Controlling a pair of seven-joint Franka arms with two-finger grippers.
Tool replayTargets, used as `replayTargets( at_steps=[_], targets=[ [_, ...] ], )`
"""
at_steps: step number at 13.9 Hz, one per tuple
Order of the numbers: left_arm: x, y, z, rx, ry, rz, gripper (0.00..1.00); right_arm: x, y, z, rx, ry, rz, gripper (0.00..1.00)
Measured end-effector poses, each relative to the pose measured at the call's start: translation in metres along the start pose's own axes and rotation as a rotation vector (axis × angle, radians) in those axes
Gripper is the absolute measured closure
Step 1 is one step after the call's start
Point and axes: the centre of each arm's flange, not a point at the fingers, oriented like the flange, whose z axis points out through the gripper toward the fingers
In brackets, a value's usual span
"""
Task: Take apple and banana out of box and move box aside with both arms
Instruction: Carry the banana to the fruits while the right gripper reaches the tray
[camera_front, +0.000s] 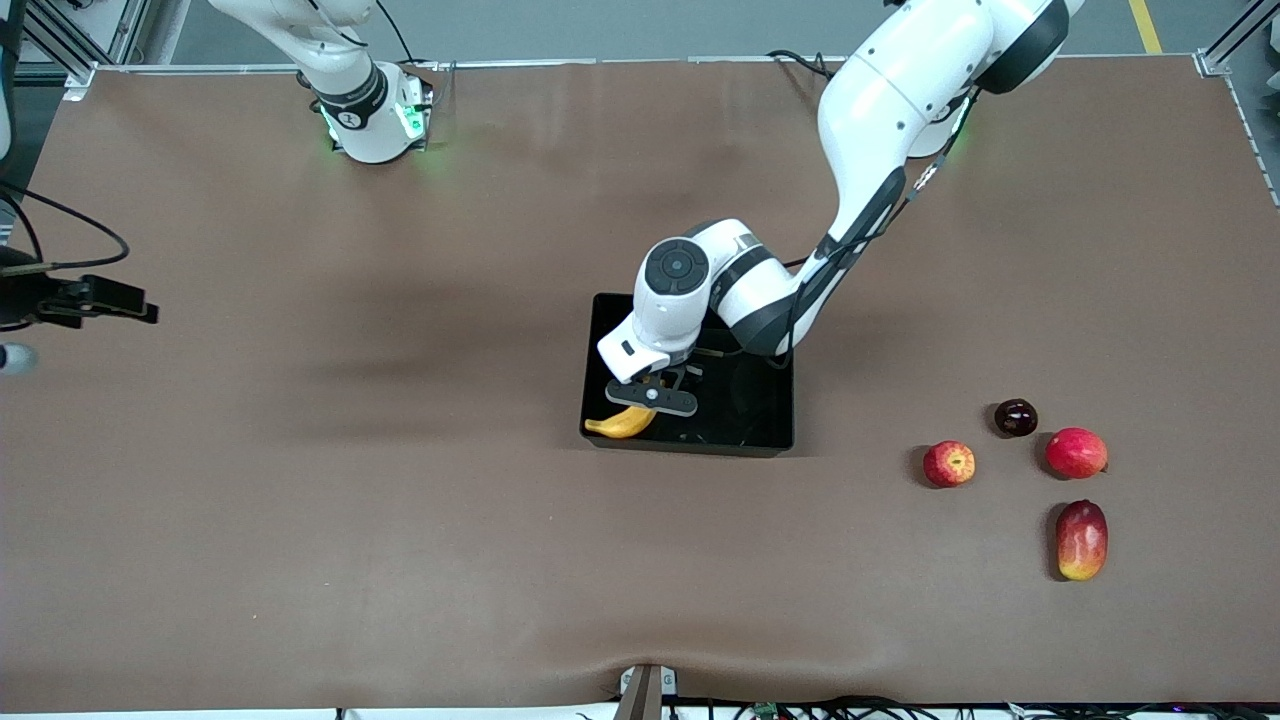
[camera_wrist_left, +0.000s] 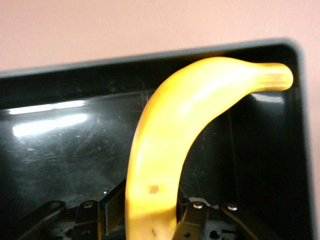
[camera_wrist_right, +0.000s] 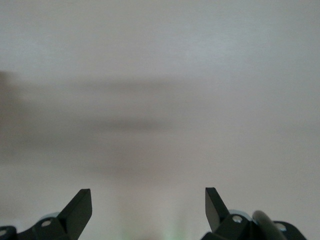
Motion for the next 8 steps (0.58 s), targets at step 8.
replayTargets(
  at_steps=[8],
  targets=[
    [0.061, -0.102, -0.12, 0.092, 0.073, 0.049, 0.63, 0.027, -0.159, 0.032, 0.152, 0.004, 0.107, 0.0]
  ],
)
